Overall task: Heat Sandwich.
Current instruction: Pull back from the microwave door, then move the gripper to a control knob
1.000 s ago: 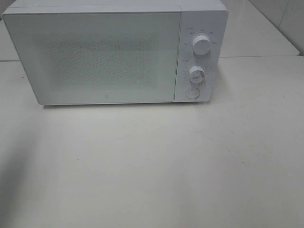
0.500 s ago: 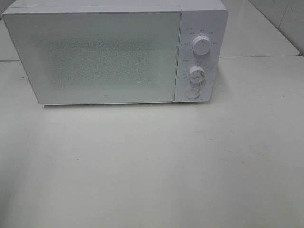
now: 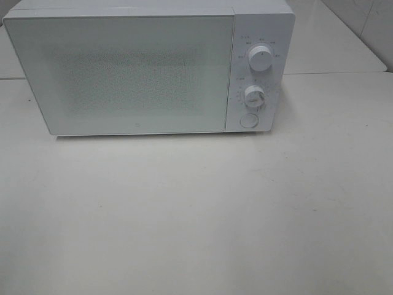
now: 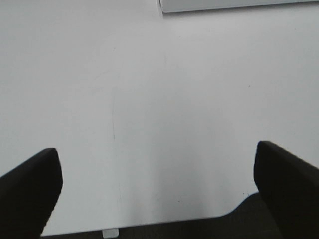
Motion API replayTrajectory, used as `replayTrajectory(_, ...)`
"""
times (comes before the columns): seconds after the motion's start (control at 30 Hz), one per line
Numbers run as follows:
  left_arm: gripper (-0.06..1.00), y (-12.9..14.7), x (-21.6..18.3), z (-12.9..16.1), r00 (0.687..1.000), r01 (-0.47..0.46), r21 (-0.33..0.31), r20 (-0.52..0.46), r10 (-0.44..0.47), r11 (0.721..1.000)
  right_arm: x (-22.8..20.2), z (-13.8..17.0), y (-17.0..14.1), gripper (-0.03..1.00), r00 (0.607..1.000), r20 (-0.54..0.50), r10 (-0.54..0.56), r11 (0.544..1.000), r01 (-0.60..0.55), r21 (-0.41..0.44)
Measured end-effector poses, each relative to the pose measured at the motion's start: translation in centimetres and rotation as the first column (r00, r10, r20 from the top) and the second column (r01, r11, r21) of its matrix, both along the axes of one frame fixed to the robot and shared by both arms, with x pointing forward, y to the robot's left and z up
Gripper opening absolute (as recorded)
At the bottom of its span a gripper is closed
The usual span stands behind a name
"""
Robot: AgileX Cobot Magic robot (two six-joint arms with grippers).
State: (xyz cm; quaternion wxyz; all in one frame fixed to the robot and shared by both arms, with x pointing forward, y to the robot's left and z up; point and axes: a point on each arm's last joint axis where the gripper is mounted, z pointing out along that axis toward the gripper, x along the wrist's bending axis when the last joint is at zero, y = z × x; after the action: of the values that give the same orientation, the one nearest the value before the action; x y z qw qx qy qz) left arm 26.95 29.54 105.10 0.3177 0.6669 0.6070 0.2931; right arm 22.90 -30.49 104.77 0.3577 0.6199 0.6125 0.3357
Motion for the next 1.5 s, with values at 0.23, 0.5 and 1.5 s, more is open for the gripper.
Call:
replayTrajectory(0.23, 0.98, -0.1, -2.3, 0.3, 0.989, 0.005, -0.008, 0.148, -0.004, 1.0, 0.0, 0.0, 0.0, 0.72, 1.0, 0.0, 0.0, 1.0, 0.0, 0.0)
replayTrajectory(0.5, 0.98, -0.1, -3.6, 0.3, 0.974, 0.01, -0.014, 0.228, -0.006, 1.0, 0.0, 0.0, 0.0, 0.72, 1.0, 0.0, 0.0, 1.0, 0.0, 0.0)
replayTrajectory(1.5, 0.98, -0.1, -3.6, 0.3, 0.974, 0.009, -0.016, 0.228, -0.005, 1.0, 0.0, 0.0, 0.0, 0.72, 1.0, 0.0, 0.0, 1.0, 0.0, 0.0)
